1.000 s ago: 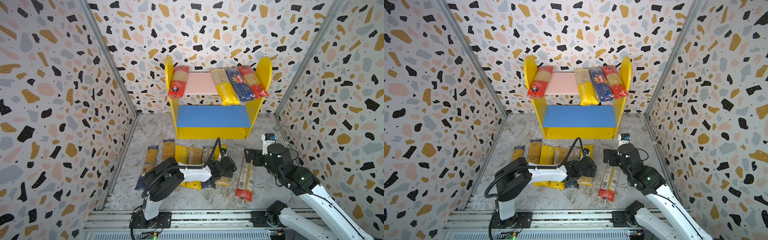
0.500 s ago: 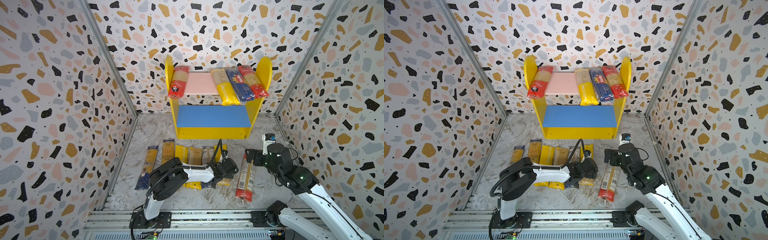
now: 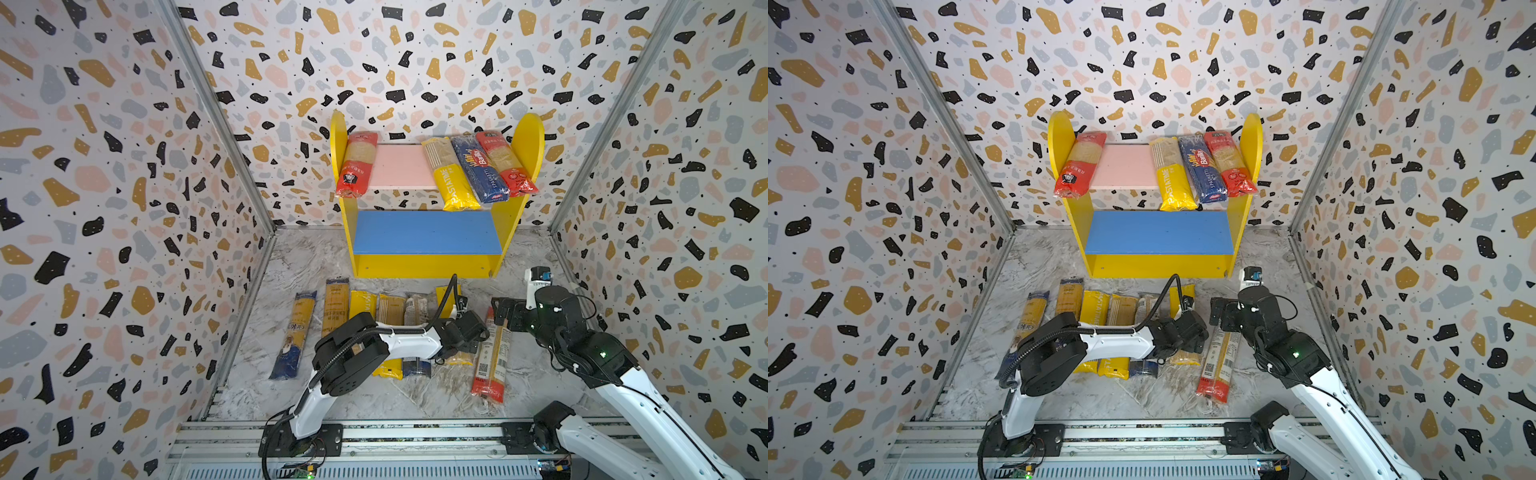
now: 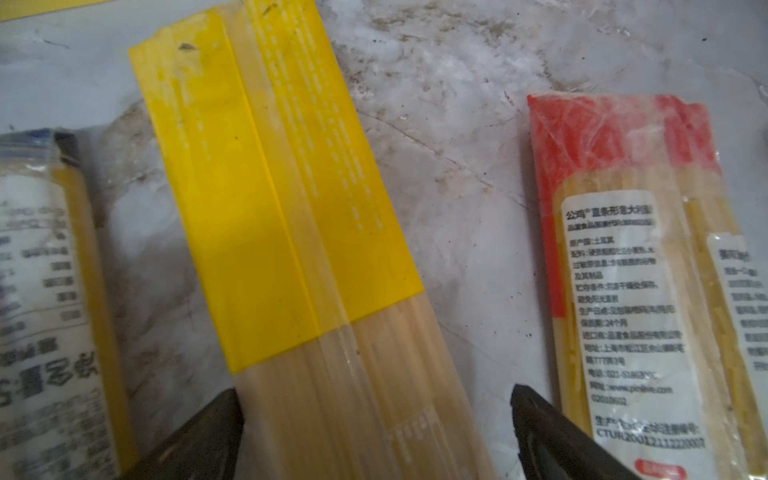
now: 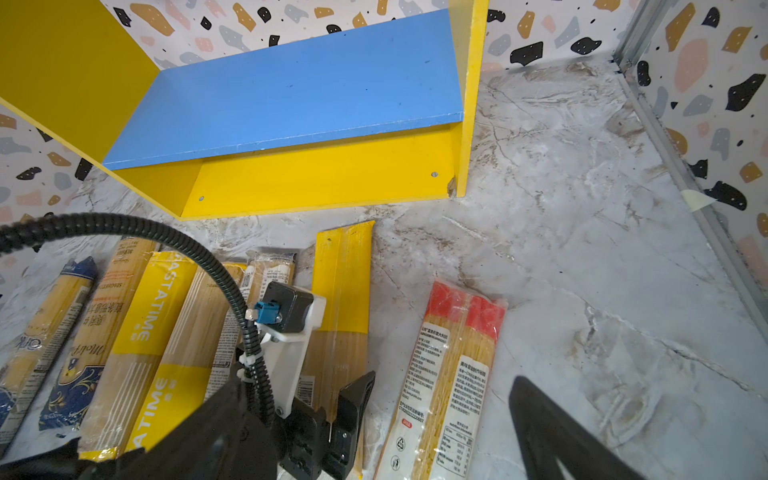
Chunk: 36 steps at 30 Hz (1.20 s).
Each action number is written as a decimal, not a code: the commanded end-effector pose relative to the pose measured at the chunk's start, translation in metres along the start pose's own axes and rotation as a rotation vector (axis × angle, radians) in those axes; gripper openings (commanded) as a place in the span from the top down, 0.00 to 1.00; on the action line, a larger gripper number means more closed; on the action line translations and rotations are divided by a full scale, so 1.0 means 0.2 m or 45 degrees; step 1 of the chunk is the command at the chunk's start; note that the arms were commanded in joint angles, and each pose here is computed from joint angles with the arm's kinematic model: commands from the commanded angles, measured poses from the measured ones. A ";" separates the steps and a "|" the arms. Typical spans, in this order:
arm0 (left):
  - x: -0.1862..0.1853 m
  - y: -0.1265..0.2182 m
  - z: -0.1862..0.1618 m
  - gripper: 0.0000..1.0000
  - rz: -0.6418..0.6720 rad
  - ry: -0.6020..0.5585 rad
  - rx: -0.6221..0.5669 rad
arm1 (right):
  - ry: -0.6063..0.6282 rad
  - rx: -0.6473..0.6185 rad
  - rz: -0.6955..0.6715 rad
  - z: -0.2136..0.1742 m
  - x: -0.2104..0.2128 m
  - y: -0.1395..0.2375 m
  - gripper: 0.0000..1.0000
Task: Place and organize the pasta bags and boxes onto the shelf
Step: 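Lower the left gripper onto the yellow-topped clear spaghetti bag, then close the left gripper on the yellow-topped spaghetti bag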
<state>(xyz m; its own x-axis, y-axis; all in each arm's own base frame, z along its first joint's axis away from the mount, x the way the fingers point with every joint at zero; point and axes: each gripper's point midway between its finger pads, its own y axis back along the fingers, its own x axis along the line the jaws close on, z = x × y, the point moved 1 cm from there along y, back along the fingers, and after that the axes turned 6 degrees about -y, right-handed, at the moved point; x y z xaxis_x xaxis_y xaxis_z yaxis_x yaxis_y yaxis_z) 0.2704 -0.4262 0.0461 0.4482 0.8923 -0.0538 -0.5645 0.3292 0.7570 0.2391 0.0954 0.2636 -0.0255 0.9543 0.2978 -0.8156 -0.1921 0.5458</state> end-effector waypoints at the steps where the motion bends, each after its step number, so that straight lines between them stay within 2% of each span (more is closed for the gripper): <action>1: 0.04 0.06 0.00 0.00 0.053 0.017 -0.023 | 0.011 -0.004 -0.021 -0.01 -0.03 0.02 0.01; 17: -0.08 -0.09 -0.17 0.00 0.037 0.057 0.063 | 0.030 -0.036 -0.006 0.00 -0.06 0.07 0.01; 20: -0.07 -0.13 -0.24 0.04 0.048 0.064 0.094 | 0.035 -0.041 -0.002 0.01 -0.05 0.08 0.01; 22: -0.06 -0.16 -0.28 0.12 0.057 0.067 0.117 | 0.040 -0.049 0.000 0.02 -0.05 0.09 0.01; 27: 0.00 -0.19 -0.41 0.53 0.075 0.067 0.172 | 0.046 -0.067 0.008 0.05 -0.05 0.12 0.01; 33: 0.03 -0.20 -0.50 0.80 0.067 0.062 0.201 | 0.051 -0.057 0.019 0.05 -0.04 0.12 0.01; 36: 0.05 -0.17 -0.50 1.00 0.065 0.037 0.202 | 0.046 -0.054 0.032 0.05 -0.03 0.12 0.01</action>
<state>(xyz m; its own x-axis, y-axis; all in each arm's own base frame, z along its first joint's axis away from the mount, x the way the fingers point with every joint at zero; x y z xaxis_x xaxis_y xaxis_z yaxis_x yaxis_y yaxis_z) 0.2653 -0.4397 0.0340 0.3446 0.9246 -0.1626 -0.6436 0.3588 0.6761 0.2270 0.0828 0.2649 -0.0469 0.9625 0.2670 -0.8229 -0.1887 0.5360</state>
